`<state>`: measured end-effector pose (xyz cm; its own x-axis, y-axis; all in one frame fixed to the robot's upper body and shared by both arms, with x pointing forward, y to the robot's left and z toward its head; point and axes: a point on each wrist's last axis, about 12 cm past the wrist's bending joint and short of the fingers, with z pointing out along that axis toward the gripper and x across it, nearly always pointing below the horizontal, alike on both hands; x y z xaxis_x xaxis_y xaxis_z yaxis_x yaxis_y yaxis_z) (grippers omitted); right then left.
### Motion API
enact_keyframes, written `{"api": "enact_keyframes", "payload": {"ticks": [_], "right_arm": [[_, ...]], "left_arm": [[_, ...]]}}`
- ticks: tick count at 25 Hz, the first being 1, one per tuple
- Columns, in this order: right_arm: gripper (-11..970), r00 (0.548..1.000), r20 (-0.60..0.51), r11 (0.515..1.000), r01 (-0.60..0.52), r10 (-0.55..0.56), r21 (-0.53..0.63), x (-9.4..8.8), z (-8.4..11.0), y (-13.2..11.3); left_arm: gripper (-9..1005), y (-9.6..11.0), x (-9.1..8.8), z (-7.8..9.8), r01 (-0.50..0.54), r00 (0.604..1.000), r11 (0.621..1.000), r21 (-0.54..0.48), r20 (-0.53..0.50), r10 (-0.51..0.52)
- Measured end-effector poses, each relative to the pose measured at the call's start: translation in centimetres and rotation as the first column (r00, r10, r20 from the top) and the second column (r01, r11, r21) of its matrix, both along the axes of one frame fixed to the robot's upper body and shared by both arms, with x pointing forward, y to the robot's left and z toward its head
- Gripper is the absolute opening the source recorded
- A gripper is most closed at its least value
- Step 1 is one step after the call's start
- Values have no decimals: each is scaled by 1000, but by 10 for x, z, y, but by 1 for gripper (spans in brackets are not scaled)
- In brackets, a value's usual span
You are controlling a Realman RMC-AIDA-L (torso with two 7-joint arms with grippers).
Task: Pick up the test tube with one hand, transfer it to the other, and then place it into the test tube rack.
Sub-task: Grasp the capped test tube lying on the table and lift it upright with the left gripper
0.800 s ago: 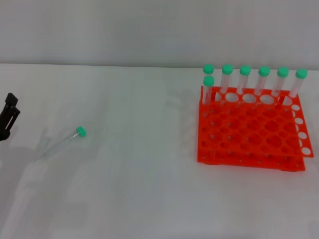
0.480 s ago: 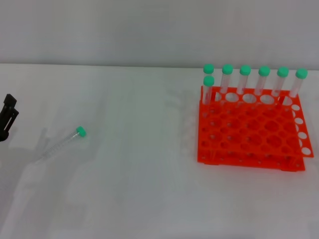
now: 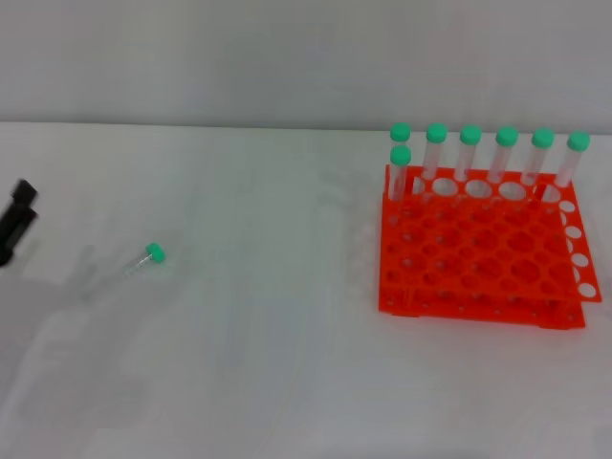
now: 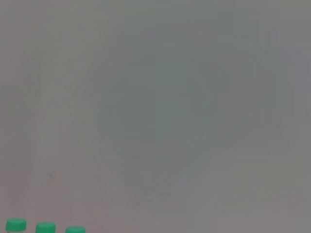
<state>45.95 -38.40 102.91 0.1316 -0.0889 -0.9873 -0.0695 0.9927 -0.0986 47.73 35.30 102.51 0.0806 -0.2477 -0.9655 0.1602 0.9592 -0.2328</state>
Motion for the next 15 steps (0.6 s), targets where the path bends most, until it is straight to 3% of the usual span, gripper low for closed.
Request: {"api": "enact_keyframes", "payload": {"ticks": [3,7,12,15], "right_arm": [[858,1000,-3,1000,2,-2,-6,1,1,-2],[858,1000,-15,1000,4,-4,-11,5,1,-3],[858,1000,-22,1000,5,-5,-25,10,1,-3],[858,1000,-23,999,7,-8,-39,12,1,-2]], "left_arm": [[830,32,13,19,103,992,990,-93,-67,-109],[830,62,30,45,198,956,971,-137,-190,-222],[830,84,55,97,295,852,949,-114,-418,-315],[829,86,63,117,339,784,938,-71,-531,-323]]}}
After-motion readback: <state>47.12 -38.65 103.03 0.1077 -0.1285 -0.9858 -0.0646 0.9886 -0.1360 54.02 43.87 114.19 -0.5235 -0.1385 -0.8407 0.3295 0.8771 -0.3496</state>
